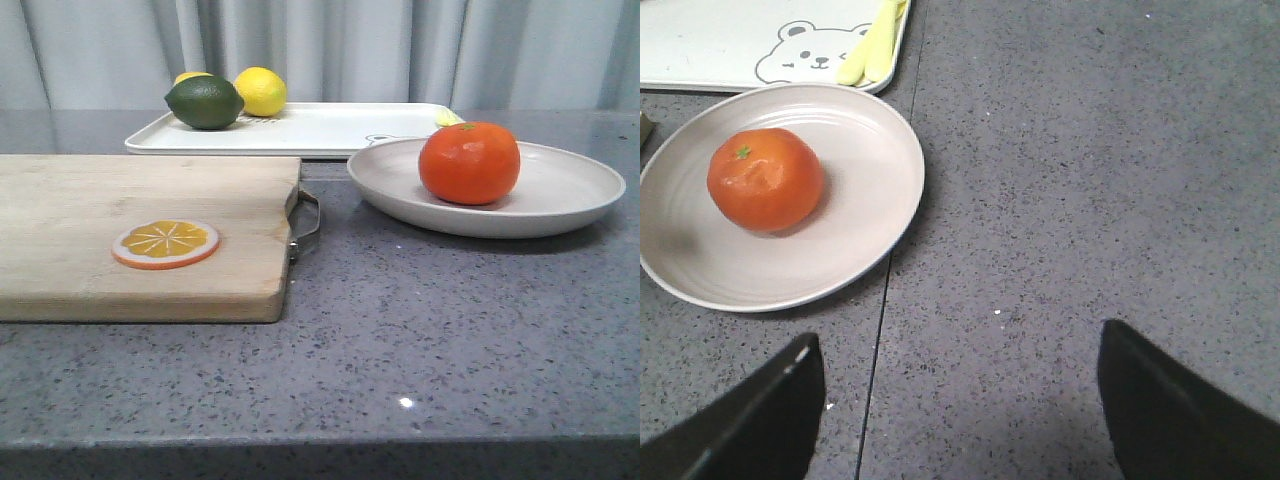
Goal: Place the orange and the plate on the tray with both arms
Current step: 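Lower the orange onto the plate, open the left gripper, withdraw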
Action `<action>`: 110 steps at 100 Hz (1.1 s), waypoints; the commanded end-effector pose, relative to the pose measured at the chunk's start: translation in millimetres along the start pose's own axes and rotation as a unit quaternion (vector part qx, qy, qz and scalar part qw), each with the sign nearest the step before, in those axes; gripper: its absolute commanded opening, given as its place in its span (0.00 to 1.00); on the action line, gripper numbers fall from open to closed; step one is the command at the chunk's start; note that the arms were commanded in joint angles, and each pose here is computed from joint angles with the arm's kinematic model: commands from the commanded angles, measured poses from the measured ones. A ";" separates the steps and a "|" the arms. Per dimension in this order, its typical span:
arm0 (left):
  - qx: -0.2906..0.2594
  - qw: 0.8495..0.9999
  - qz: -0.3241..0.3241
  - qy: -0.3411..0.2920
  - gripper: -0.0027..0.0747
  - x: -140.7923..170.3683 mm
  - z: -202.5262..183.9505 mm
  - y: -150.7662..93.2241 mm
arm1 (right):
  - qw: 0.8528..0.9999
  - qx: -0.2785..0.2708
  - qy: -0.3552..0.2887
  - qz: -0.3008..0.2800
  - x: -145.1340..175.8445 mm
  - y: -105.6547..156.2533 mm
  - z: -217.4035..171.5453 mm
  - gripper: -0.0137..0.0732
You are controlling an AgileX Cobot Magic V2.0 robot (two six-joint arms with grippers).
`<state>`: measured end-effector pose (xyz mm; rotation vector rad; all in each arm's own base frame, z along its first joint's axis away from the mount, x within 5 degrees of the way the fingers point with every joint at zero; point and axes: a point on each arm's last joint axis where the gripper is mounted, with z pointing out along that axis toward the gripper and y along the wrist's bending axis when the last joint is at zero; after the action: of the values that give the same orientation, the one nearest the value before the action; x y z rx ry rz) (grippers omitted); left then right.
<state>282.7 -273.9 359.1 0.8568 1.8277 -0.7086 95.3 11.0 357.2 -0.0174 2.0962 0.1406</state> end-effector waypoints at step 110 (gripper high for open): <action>-0.268 0.951 -0.085 -0.126 0.77 113.7 -221.7 29.2 | 0.999 -0.025 -0.033 0.005 -20.0 5.0 14.4 0.81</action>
<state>157.2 -60.9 319.5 0.3087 1.8131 -0.3745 102.8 14.3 355.3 -0.0131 2.1144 0.1854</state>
